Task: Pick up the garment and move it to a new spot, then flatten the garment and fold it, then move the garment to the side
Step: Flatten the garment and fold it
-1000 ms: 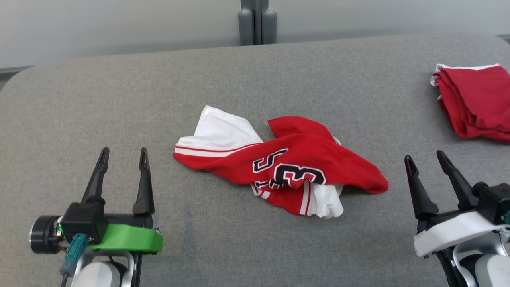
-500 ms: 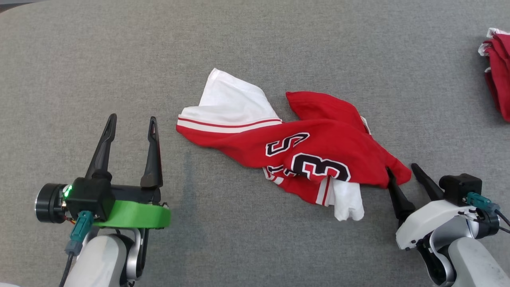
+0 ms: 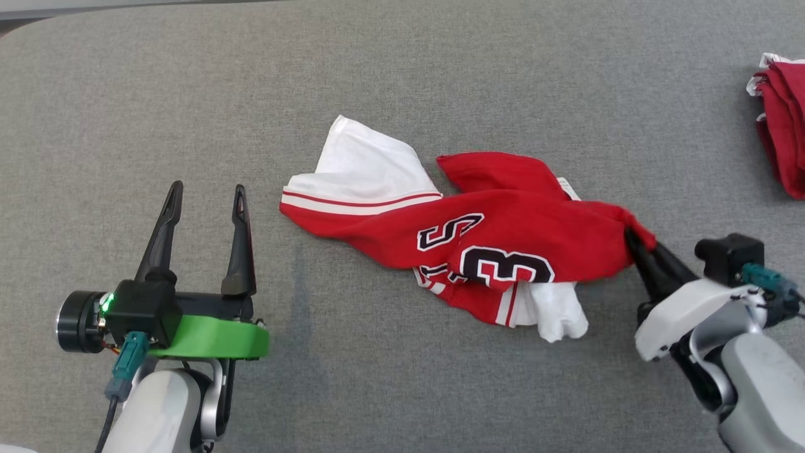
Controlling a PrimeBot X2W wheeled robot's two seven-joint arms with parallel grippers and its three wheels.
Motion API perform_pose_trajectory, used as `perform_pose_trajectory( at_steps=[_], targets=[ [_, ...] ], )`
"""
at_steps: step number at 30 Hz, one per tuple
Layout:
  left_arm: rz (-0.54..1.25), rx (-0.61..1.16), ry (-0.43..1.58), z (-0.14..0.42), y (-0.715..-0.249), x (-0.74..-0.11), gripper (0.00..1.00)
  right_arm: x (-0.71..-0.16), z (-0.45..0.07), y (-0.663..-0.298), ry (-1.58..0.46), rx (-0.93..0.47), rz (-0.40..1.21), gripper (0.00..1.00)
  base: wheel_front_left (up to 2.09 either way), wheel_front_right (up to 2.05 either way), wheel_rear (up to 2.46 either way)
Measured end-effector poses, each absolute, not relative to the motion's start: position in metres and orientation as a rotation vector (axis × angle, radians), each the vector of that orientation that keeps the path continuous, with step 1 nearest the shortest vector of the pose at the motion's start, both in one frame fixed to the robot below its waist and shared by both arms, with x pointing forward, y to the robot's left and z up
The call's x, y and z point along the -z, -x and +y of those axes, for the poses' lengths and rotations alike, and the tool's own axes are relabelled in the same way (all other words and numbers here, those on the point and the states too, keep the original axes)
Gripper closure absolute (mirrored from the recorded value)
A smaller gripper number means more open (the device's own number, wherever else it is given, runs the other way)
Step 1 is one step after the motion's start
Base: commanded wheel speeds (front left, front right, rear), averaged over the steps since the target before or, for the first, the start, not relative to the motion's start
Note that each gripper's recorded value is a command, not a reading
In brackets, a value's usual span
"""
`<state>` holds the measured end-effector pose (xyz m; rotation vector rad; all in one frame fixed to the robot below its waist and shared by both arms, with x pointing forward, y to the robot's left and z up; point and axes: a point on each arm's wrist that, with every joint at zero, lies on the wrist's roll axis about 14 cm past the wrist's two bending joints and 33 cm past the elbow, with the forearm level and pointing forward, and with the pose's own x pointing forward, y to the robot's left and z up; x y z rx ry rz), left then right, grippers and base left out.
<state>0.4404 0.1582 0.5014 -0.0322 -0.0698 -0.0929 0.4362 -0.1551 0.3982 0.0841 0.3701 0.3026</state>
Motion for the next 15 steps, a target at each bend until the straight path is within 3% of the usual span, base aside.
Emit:
perform_pose_trajectory(
  at_steps=[6, 10, 15],
  targets=[
    [-0.086, 0.093, 0.032, 0.157, -0.439, -0.508, 0.00, -0.474, -0.193, -0.480, 0.048, -0.242, 0.115, 1.00, 0.00, 0.00, 0.00],
    [-0.093, 0.089, 0.032, 0.158, -0.438, -0.510, 0.00, -0.504, -0.198, -0.484, 0.091, -0.227, -0.020, 1.00, 0.00, 0.00, 0.00],
    [-0.093, 0.088, 0.038, 0.157, -0.435, -0.511, 0.00, -0.448, -0.187, -0.439, 0.029, -0.224, 0.137, 1.00, 0.00, 0.00, 0.00]
  ],
)
